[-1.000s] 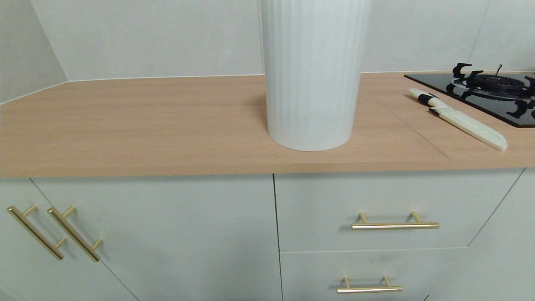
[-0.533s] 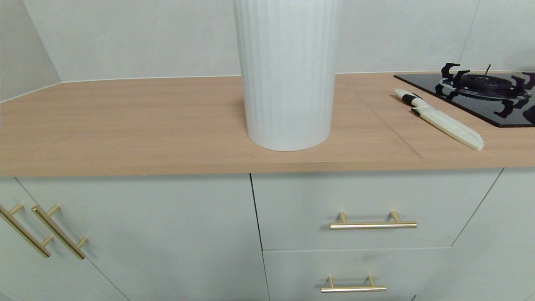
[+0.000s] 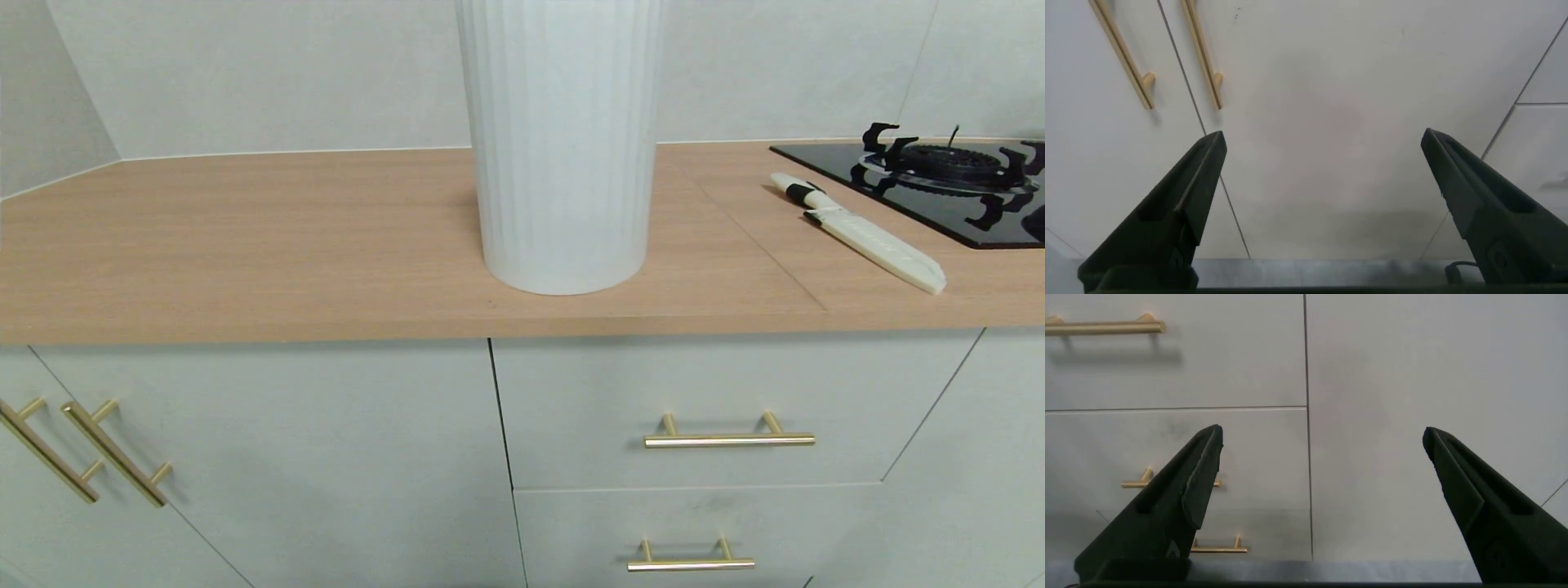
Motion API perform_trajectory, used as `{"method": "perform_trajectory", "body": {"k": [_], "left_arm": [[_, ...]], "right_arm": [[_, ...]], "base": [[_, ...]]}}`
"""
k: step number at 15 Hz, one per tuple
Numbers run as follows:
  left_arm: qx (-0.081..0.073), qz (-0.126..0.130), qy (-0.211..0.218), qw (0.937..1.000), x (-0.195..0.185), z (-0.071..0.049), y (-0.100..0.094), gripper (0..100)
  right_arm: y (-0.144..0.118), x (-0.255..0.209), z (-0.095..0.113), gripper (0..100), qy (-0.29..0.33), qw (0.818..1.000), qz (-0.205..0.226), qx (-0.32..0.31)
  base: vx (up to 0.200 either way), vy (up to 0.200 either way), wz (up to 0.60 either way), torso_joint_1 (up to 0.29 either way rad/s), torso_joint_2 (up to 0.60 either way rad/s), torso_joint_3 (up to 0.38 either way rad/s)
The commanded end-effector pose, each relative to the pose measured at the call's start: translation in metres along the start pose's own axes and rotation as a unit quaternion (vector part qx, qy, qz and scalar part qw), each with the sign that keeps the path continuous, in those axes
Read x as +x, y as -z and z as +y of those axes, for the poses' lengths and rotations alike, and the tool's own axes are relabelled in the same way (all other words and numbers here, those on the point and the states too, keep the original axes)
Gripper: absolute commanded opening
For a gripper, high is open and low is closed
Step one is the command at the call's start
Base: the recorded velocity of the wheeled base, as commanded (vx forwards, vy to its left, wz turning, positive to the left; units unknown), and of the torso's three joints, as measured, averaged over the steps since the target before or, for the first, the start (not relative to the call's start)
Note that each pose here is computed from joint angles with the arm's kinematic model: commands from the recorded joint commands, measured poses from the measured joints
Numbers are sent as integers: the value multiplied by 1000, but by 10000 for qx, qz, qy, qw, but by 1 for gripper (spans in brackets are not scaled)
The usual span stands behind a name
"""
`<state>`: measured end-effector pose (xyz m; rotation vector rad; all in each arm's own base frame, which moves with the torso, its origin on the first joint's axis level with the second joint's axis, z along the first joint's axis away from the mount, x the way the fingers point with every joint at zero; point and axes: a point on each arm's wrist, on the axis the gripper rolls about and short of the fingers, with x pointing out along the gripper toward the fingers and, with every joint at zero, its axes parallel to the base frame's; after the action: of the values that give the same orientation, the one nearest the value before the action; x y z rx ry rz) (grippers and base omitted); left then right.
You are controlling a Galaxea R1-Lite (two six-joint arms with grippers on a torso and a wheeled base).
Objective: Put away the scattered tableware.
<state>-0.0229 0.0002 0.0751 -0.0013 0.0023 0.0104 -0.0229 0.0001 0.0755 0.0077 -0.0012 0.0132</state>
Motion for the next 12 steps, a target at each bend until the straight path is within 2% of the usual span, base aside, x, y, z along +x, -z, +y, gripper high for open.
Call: {"method": "perform_trajectory", "body": {"k": [1, 3, 6, 12], "left_arm": [[-1, 4, -2, 10000, 0, 0, 0, 100], [-1, 4, -9, 10000, 0, 0, 0, 100], [-1, 4, -9, 10000, 0, 0, 0, 100], [-1, 4, -2, 10000, 0, 0, 0, 100]], "right_arm": [[0, 0, 0, 100, -3, 10000, 6, 0], [0, 0, 0, 100, -3, 10000, 6, 0], [0, 0, 0, 100, -3, 10000, -1, 0], [0, 0, 0, 100, -3, 10000, -1, 0]], "base": [[0, 0, 0, 0, 0, 0], [0, 0, 0, 11, -60, -57], [0, 0, 0, 76, -233, -256], [0, 0, 0, 143, -489, -310]]}}
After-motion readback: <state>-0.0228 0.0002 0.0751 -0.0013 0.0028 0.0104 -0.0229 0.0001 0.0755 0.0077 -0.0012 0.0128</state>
